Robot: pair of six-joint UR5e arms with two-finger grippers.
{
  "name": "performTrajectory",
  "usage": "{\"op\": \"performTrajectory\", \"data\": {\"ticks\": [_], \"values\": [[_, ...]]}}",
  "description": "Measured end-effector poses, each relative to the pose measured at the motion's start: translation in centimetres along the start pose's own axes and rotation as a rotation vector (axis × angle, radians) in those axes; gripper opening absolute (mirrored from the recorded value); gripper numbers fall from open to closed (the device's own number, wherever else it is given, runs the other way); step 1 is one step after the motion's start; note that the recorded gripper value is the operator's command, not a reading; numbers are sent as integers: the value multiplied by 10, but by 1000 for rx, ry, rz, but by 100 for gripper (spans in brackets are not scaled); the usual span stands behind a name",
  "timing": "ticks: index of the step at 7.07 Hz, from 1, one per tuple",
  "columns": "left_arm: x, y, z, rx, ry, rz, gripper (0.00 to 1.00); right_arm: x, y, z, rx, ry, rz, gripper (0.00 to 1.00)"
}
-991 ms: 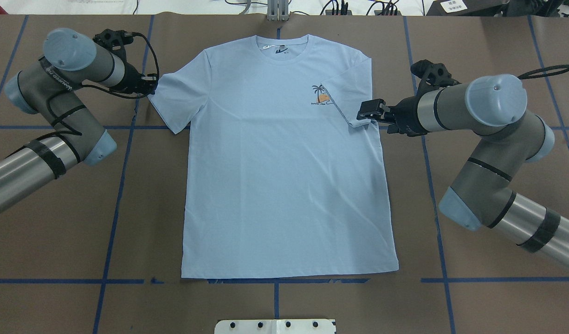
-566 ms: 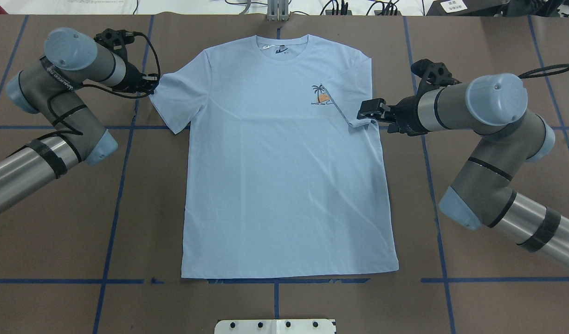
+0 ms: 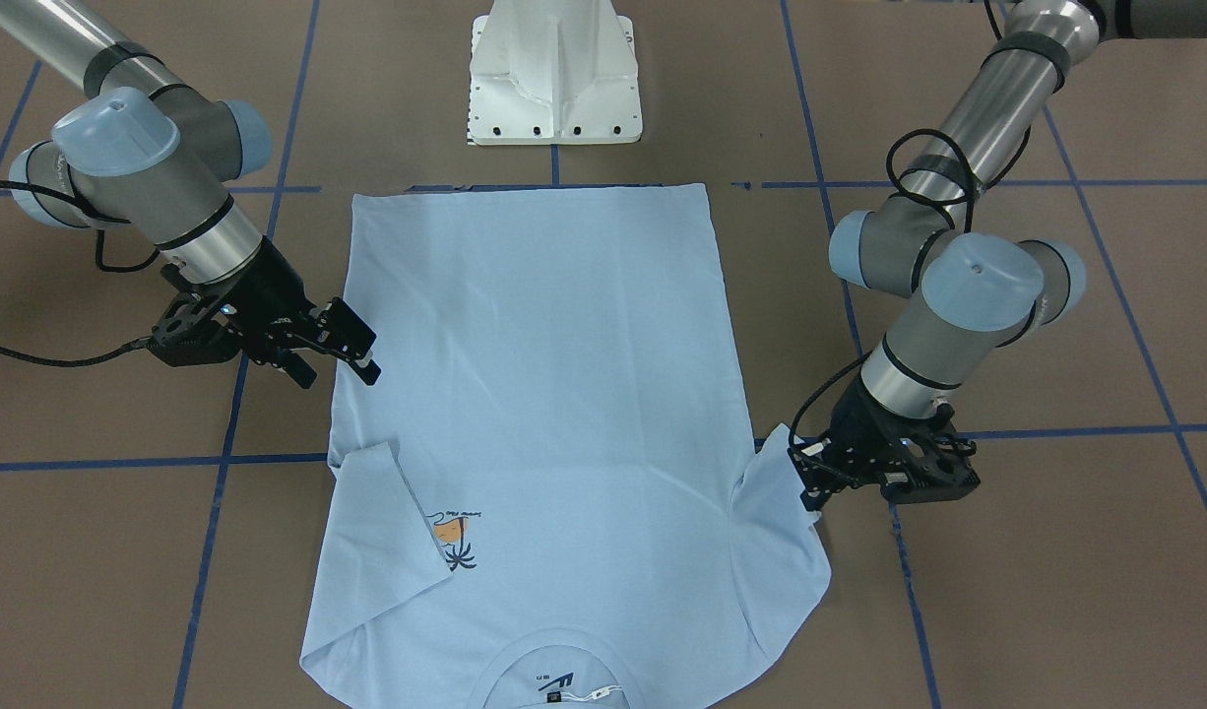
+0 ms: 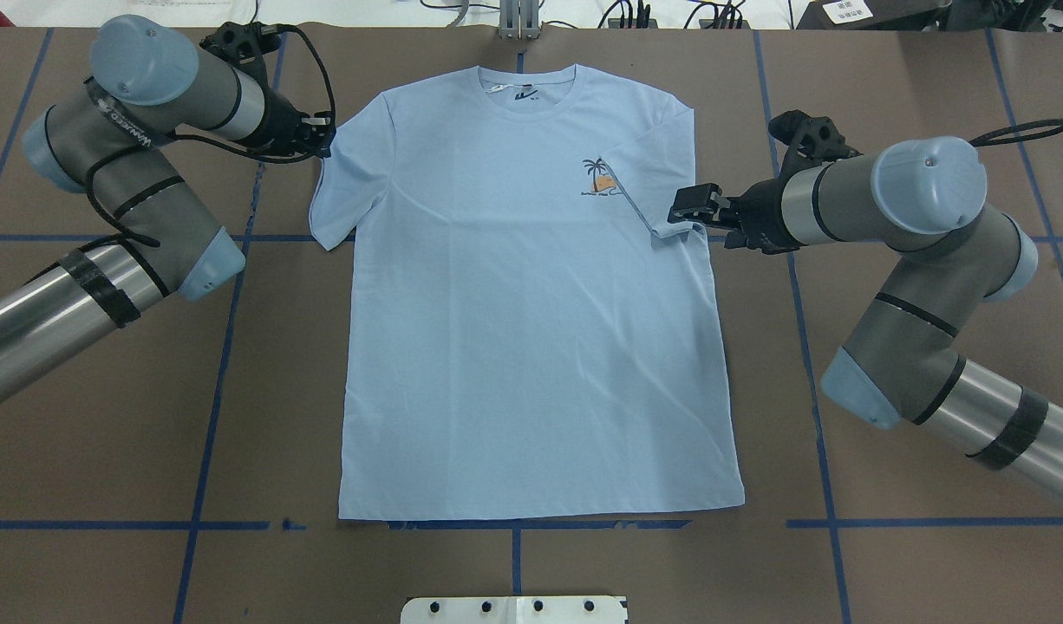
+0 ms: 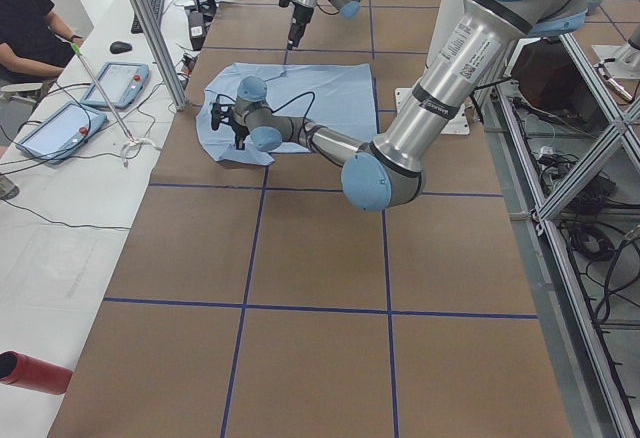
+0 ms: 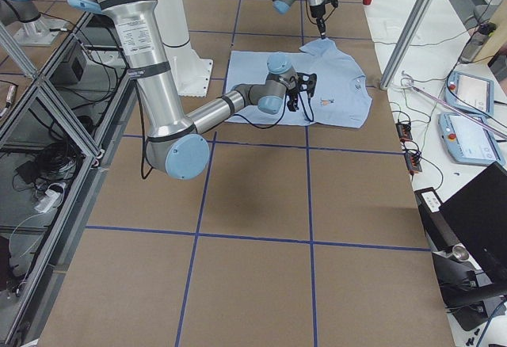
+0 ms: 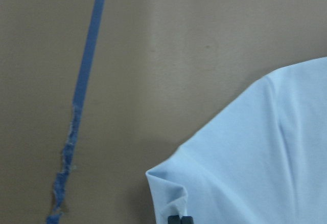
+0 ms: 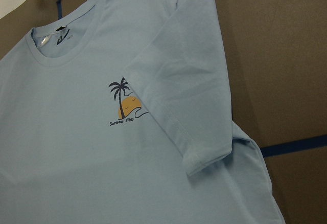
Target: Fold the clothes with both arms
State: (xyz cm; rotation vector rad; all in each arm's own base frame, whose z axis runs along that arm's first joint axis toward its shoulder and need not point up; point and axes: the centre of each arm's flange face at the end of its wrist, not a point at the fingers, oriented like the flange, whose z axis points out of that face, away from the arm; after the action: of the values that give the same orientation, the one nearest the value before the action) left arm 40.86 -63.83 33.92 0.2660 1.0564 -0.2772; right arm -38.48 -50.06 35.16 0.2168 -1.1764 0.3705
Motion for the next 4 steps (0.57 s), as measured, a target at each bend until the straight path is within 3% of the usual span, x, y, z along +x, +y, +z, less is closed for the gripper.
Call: {"op": "performTrajectory", "data": {"ticks": [2,4], "values": [[45,25,10,-47,24,-71,0,5,-1,5,1,11,2,100],[83,32,54,-18,-12,-97,0,14,-3,13,0,33,9,100]]}}
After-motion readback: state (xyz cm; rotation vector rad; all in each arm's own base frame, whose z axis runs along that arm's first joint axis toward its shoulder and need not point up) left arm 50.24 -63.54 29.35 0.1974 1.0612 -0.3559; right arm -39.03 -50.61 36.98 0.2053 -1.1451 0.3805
